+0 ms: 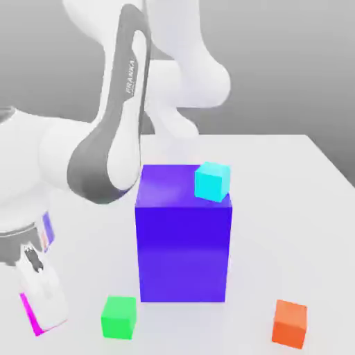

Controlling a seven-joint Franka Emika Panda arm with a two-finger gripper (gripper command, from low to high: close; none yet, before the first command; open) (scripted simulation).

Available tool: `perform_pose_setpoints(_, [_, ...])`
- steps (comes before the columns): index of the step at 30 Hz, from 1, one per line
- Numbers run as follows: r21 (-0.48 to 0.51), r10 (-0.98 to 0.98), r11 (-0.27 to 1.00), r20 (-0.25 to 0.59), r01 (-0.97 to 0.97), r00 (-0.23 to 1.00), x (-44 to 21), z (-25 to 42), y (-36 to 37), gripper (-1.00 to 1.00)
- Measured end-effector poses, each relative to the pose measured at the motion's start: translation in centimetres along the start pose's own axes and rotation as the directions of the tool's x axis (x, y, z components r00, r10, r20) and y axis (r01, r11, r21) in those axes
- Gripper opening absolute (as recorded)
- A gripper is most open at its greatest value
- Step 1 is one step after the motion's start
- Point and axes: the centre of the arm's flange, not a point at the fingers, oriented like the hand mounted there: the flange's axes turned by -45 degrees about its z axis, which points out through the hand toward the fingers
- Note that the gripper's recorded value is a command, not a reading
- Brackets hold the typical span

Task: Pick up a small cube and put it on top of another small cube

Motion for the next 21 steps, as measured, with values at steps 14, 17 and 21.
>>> perform_pose_setpoints(14, [-0.042, 0.21, 0.976, -0.05, -0.212, 0.976, -8.9, 4.9, 0.3, 1.0])
perform_pose_setpoints(17, [-0.042, 0.21, 0.976, -0.05, -0.212, 0.976, -8.9, 4.9, 0.3, 1.0])
perform_pose_setpoints(21, [-0.043, 0.211, 0.976, -0.05, -0.213, 0.976, -8.9, 5.2, 0.3, 1.0])
